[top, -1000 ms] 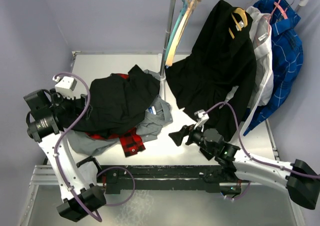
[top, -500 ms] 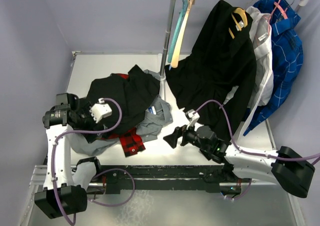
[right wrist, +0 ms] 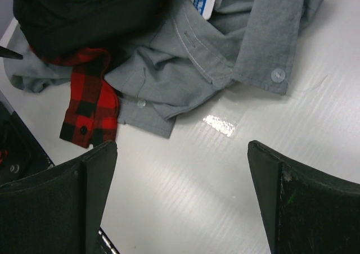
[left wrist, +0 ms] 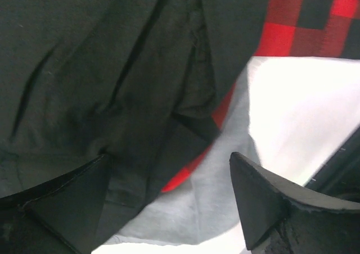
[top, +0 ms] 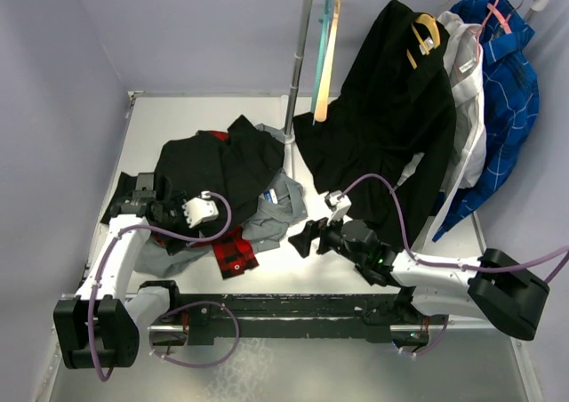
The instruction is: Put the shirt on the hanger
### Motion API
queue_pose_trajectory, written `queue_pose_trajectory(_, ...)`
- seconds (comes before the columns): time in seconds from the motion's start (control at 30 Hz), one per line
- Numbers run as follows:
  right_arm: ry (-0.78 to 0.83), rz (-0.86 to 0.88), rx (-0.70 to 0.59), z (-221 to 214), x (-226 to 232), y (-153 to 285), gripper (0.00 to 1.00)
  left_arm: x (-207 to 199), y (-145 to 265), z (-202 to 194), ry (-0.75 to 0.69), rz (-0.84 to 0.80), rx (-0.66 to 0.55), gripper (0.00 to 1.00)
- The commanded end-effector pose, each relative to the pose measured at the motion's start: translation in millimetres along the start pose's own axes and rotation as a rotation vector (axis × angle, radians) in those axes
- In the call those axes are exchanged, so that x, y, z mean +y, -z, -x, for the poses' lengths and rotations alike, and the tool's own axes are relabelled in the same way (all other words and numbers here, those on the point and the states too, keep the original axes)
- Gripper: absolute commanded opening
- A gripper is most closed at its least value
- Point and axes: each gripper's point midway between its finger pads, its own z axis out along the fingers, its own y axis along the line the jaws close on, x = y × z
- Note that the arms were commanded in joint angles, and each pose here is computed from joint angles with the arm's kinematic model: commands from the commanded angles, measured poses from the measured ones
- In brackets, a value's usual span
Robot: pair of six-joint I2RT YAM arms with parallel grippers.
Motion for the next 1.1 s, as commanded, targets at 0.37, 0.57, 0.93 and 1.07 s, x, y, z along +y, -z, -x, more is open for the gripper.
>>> queue_pose_trajectory(0.37, 0.306, 0.183, -0.249, 72.0, 53.5, -32.4, 0.97, 56.6, -7.6, 31.6, -0.100, 0.198, -0.107, 0.52)
queue_pose_trajectory(0.57, 0.635, 0.125, -0.373, 73.3, 49.9, -47.0, 0.93, 59.8, -7.7, 28.7, -0.109, 0.192, -0.079, 0.20)
queue_pose_trajectory(0.93, 1.021, 0.100, -0.562, 88.0, 69.0, -93.0, 0.72, 74.2, 9.6, 34.8, -0.108, 0.214, -0.046, 0.03)
queue_pose_trajectory(1.07, 1.078, 0.084, -0.615, 92.7, 82.4, -105.9, 0.65, 74.7, 15.1, 37.5, -0.113, 0.211, -0.046, 0.05)
